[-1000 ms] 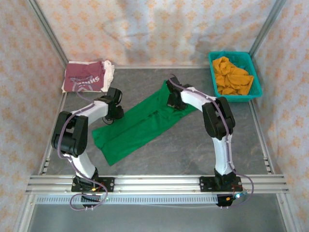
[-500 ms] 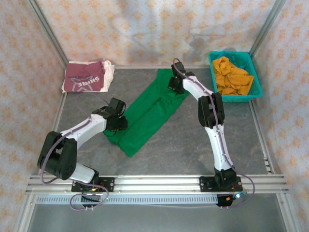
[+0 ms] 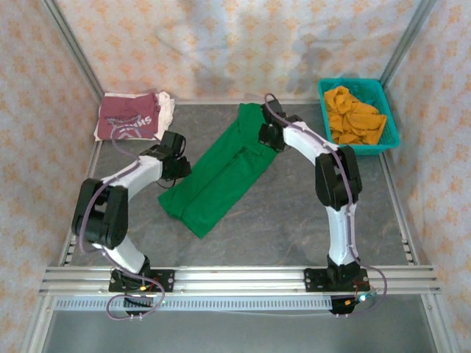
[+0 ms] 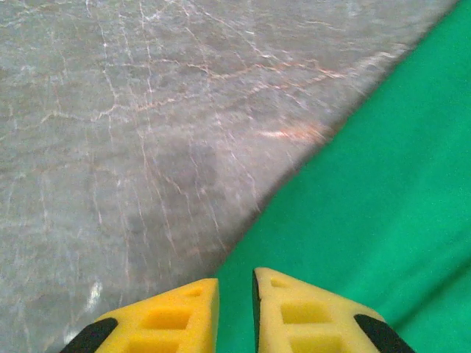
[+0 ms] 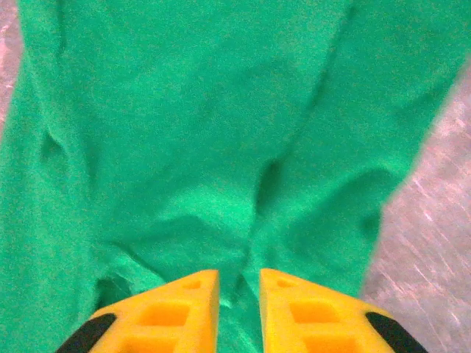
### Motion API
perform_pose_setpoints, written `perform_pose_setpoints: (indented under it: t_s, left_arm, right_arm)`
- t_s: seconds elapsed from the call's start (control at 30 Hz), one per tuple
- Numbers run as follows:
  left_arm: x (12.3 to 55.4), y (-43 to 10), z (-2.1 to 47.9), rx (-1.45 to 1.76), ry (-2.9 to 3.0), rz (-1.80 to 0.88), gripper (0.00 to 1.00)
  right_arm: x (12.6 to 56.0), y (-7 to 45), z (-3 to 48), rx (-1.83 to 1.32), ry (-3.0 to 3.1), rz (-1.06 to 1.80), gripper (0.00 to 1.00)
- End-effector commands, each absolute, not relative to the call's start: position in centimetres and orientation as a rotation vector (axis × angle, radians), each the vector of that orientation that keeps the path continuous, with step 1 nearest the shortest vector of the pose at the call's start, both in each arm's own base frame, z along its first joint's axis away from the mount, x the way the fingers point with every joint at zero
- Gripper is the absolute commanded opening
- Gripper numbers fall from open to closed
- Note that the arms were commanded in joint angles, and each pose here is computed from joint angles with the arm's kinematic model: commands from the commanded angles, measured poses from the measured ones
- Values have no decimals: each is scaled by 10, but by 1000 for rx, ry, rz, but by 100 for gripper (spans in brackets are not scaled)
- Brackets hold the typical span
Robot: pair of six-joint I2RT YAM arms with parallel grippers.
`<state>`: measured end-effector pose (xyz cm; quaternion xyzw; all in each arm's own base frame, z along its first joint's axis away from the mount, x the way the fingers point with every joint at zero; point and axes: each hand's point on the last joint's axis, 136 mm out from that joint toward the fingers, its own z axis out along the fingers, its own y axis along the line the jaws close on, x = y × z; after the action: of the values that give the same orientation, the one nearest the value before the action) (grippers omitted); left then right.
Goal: Fold and stack the t-shirts
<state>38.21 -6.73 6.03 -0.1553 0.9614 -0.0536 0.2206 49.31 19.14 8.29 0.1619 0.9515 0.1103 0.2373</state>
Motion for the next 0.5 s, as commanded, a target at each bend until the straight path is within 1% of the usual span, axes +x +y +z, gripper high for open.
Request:
perform_pose_setpoints:
  t_s: [0.0, 0.17, 0.3, 0.47]
  left_arm:
    - [388, -62, 52, -362, 2674, -58, 19]
    - [370, -60, 32, -402, 2708, -63, 19]
    - [349, -56, 16, -447, 2741, -51, 19]
    - [323, -53, 2, -476, 2786, -32, 19]
  right_arm:
    - [510, 171, 88, 587, 2513, 370, 23]
    - [525, 165, 89, 597, 2521, 436, 26]
    - [543, 161, 78, 624, 2543, 472, 26]
    - [561, 171, 68, 643, 2557, 558, 28]
